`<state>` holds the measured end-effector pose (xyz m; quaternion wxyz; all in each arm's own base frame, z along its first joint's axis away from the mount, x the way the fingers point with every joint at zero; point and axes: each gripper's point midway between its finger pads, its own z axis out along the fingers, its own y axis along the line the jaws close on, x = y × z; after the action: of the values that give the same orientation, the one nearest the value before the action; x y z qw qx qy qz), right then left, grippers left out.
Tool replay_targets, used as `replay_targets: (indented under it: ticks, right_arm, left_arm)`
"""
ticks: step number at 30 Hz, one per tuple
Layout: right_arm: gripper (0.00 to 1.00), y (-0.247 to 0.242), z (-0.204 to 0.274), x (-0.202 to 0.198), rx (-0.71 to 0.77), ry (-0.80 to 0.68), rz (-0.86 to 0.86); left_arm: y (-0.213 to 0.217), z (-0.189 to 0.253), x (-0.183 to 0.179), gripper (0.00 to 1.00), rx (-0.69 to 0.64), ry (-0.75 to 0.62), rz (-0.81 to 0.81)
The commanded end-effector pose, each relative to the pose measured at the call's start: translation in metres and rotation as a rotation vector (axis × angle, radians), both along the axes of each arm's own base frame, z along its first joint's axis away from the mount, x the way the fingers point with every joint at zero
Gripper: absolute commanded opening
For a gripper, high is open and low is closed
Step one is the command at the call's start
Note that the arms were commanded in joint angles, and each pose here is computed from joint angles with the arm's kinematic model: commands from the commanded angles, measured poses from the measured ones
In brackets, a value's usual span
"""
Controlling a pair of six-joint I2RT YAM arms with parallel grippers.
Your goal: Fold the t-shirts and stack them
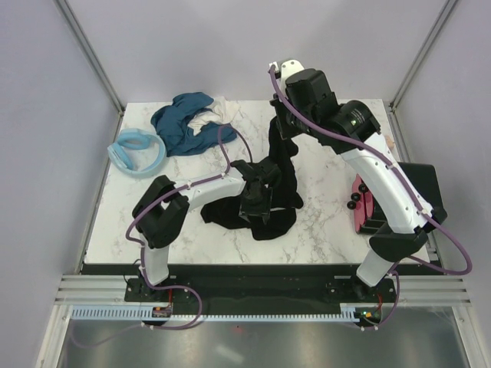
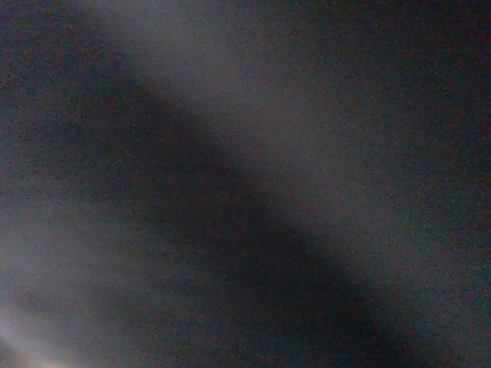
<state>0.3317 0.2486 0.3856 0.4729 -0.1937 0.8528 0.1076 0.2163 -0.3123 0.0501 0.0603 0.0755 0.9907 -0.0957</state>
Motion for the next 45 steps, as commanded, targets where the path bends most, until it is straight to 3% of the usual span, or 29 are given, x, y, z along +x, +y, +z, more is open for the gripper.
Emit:
replay_targets:
  ticks: [1,6,8,9,10,16,20,22,26,30,35,39,45]
  right_arm:
    - [0.00,-0.005,0.027,0.000,0.057,-0.069,-0.007]
    - [0.00,-0.004,0.027,-0.001,0.068,-0.069,-0.005]
    - [0.00,-0.005,0.026,-0.001,0.066,-0.065,-0.009]
    - [0.00,-0.006,0.025,-0.002,0.065,-0.064,-0.009]
    - [0.00,-0.006,0.023,-0.001,0.062,-0.059,-0.009]
    - [0.00,-0.012,0.014,-0.001,0.048,-0.048,-0.039]
    - [0.00,-0.026,0.011,0.001,0.026,-0.061,-0.099]
    - [0.00,-0.039,0.009,0.001,0.009,-0.067,-0.139]
    - [0.00,-0.062,0.010,0.000,-0.003,-0.087,-0.208]
    - [0.00,-0.094,0.012,0.003,-0.040,-0.125,-0.326]
    - [0.00,-0.127,0.028,0.000,-0.053,-0.187,-0.452]
    - [0.00,-0.128,0.041,-0.003,-0.013,-0.210,-0.441]
    - [0.00,-0.090,0.030,0.000,0.087,-0.145,-0.312]
  left_arm:
    - [0.013,-0.015,-0.005,0.56,0.064,0.002,-0.038]
    - [0.015,-0.022,-0.004,0.54,0.082,0.006,-0.033]
    - [0.014,-0.026,-0.003,0.33,0.088,0.011,-0.044]
    - [0.016,-0.028,-0.004,0.10,0.096,0.013,-0.047]
    - [0.017,-0.028,-0.004,0.02,0.099,0.014,-0.045]
    - [0.037,-0.007,0.005,0.02,0.132,-0.088,-0.001]
    - [0.064,0.051,0.024,0.02,0.125,-0.228,0.082]
    - [0.091,0.102,0.047,0.02,0.071,-0.343,0.185]
    - [0.172,0.187,0.082,0.02,0.040,-0.524,0.393]
    - [0.238,0.264,0.090,0.02,0.129,-0.706,0.518]
    - [0.283,0.334,0.089,0.02,0.140,-0.866,0.641]
    - [0.281,0.350,0.085,0.02,0.084,-0.897,0.639]
    - [0.226,0.335,0.079,0.02,-0.118,-0.772,0.381]
